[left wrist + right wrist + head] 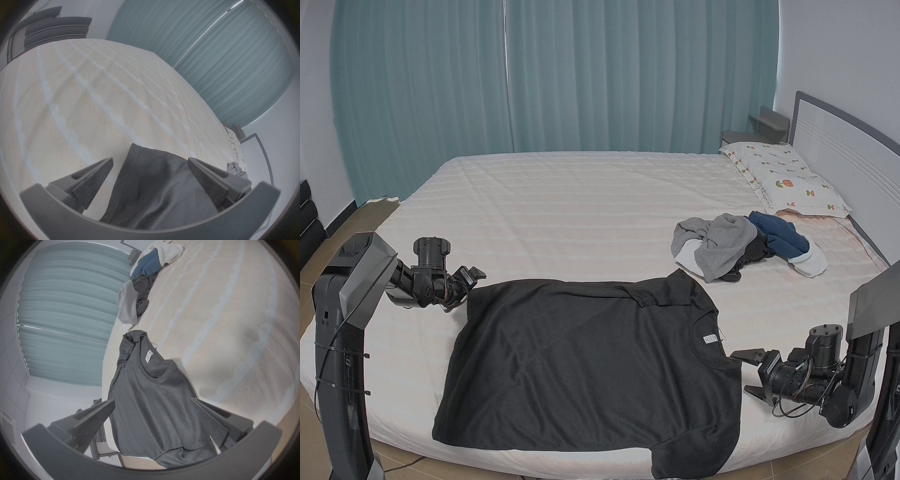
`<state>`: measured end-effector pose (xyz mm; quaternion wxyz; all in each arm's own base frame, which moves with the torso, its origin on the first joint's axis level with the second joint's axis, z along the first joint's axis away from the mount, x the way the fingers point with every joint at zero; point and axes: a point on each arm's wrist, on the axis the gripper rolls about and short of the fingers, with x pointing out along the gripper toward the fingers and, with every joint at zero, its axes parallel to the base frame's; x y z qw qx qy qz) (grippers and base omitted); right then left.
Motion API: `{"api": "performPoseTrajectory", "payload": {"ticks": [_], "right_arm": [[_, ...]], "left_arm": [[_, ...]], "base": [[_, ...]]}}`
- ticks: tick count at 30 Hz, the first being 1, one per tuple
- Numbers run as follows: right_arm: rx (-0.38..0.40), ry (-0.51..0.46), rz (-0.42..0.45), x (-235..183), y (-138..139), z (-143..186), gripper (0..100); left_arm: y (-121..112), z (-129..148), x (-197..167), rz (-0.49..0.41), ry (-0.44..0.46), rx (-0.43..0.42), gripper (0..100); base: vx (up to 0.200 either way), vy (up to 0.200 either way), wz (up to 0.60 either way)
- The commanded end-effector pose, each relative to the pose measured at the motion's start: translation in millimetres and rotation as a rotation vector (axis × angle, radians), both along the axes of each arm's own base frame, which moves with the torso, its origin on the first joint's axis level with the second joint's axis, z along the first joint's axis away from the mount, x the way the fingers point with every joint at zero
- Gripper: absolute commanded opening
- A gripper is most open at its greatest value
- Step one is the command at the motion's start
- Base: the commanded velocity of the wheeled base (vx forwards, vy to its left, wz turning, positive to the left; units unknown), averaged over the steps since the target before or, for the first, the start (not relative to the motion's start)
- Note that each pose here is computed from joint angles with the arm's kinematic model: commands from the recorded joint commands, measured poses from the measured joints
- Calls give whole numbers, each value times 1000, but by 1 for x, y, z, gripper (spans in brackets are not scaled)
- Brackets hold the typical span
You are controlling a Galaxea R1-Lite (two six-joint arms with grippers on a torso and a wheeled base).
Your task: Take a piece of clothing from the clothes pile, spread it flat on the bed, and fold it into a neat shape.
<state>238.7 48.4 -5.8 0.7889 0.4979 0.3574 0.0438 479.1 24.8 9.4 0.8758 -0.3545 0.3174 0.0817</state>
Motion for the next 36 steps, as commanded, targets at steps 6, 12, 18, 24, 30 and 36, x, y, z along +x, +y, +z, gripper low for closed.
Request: {"api": "performPoseTrajectory", "payload": {"ticks": [6, 12, 18, 24, 30, 36], "right_arm": [[-5, 22, 2, -4, 0, -7, 100], [-6, 24, 2, -4, 0, -7, 100], [-5, 24, 3, -5, 0, -7, 100], [-5, 22, 3, -4, 0, -7, 100], [-5, 22, 3, -4, 0, -7, 100], [-5, 22, 2, -4, 0, -7, 100]], "left_arm": [[-3, -13, 4, -18, 13, -8, 100], [-6, -20, 14, -13, 2, 1, 0], [-1, -13, 19, 38, -30, -35, 0], [18, -2, 30, 157, -155, -66, 0], [24, -7, 32, 173, -195, -61, 0], [24, -11, 33, 171, -195, -59, 0]], "base": [[0, 0, 0], [0, 0, 0], [0, 0, 0], [0, 0, 0], [0, 0, 0], [0, 0, 0]]}}
